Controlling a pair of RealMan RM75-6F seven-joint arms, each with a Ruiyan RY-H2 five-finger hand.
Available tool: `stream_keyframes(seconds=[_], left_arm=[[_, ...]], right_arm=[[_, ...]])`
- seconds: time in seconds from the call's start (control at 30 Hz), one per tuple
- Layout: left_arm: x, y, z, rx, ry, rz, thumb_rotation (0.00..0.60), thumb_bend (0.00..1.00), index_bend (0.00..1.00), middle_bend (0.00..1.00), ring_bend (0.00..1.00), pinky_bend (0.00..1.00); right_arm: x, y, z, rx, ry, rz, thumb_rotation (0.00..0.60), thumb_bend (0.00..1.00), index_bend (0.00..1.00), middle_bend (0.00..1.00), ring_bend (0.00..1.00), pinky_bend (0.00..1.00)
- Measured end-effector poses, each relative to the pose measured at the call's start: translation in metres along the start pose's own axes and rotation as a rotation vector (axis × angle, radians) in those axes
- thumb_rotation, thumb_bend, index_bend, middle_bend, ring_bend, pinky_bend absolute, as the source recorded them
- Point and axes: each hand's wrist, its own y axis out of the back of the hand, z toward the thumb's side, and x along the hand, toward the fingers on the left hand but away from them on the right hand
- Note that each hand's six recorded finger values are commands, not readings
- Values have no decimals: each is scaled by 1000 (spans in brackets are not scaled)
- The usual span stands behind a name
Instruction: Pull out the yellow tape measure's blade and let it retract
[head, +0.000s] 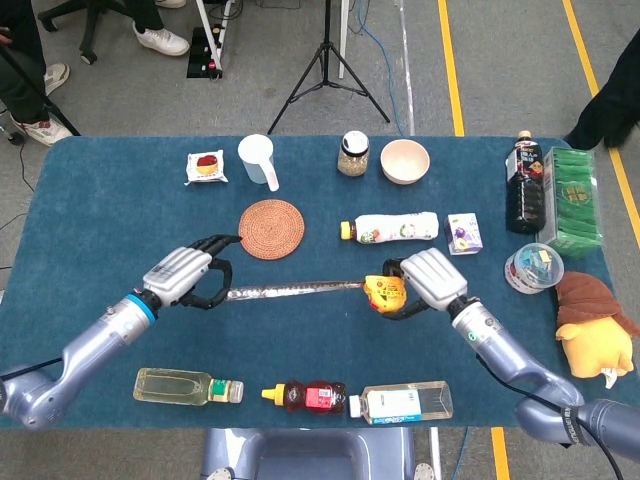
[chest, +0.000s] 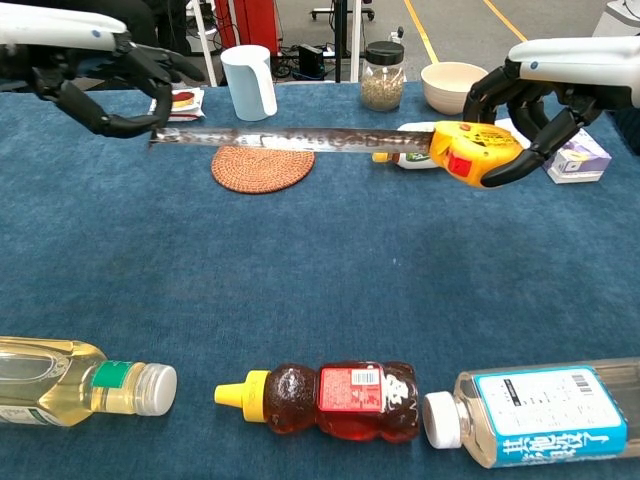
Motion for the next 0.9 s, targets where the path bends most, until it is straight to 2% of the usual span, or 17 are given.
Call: stream_keyframes(seconds=[0.33,0.47,0.63,0.73,0.9], left_arm=[[37,-11,33,-20,-62,-19,550,474,564,67,0,90],[48,-15,44,-20,-78,-22,555,421,549,67,0,89],[57,-19,53,-9,-84,-29,551,354,344,59,0,90],[59,-19,56,0,-86,-27,552,344,259,33,0,89],[58,-16,57,10,-85,-9,555,343,217,16,0,90]], right_arm=[[-2,1,8,-4,11,-6,386,180,683,717,666,612],[-4,2,10,-8,14,-10,386,180,683,717,668,612],[-4,3,11,-12,13,-14,385,180,683,717,669,612],[-4,3,10,-13,10,-15,388,180,683,717,670,612],[-4,2,6,-14,3,-14,389,179,683,717,670,612]])
